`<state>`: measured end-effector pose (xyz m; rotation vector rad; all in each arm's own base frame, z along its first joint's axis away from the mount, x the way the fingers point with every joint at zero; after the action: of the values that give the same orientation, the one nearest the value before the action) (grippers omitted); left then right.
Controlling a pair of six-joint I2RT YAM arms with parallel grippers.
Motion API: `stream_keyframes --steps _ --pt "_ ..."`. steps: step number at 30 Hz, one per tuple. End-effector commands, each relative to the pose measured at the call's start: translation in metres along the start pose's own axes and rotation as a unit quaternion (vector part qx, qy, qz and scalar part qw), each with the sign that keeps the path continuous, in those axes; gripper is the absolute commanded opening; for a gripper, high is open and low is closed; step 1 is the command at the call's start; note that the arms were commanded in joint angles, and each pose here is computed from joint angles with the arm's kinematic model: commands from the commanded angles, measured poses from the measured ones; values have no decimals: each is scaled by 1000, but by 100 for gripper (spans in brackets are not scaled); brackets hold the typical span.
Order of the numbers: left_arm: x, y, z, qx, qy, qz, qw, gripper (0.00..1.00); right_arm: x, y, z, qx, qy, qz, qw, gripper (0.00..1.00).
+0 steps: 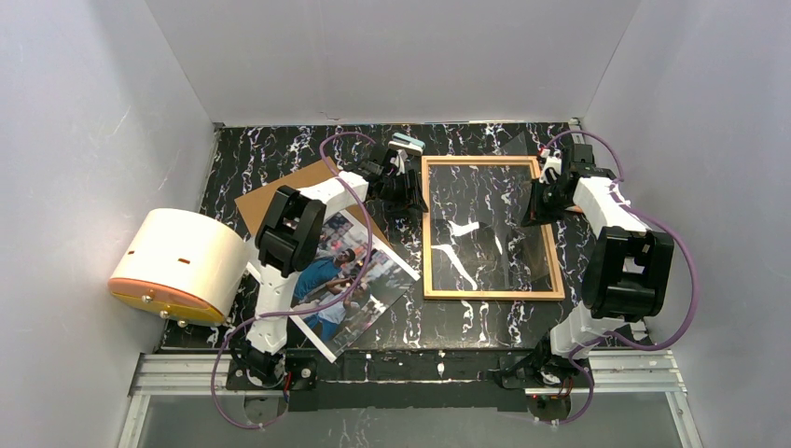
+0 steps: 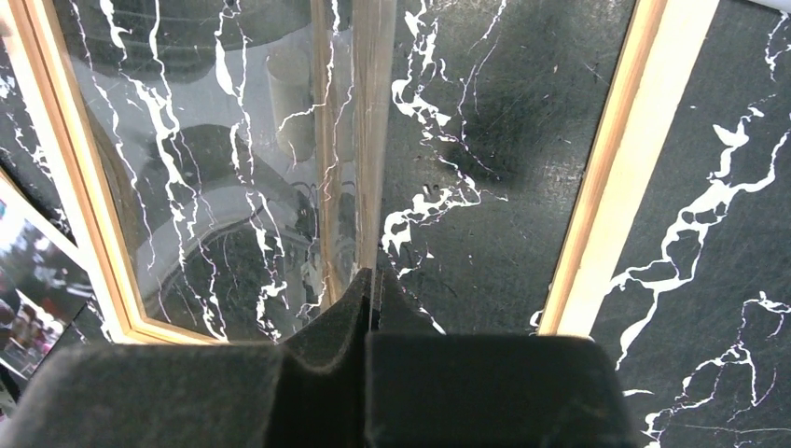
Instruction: Put the photo into the frame
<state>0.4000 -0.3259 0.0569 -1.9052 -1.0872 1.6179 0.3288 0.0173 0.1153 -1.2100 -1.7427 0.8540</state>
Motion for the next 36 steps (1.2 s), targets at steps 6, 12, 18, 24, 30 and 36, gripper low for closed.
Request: stream_keyframes --steps 6,12,18,24,30,36 --pt "22 14 17 28 -10 -43 999 54 18 -6 -10 -17 28 -55 998 1" --pt "25 18 21 32 -14 -51 998 50 24 -5 -4 -5 68 -86 994 1" --pt "25 24 27 29 10 -69 997 52 26 -3 0 1 90 -106 990 1" --pt "55 21 30 13 30 -167 985 33 31 -1 3 1 102 -124 987 1" --pt "60 16 36 29 39 -175 983 14 47 -3 4 3 139 -174 975 1" --pt "34 -4 27 30 51 -142 988 0 67 -17 0 -17 153 -236 959 1"
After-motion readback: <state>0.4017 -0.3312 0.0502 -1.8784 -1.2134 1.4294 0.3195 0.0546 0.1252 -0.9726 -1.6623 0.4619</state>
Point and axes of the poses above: each gripper's point midway between its finger pads, its own y axis out along the fingers, its own x axis along the line the jaws close on, z = x × y, the point moved 3 cm from there along -y, back along the fingers, and after that the axes turned 7 degrees about -y, right-handed, at the moved point
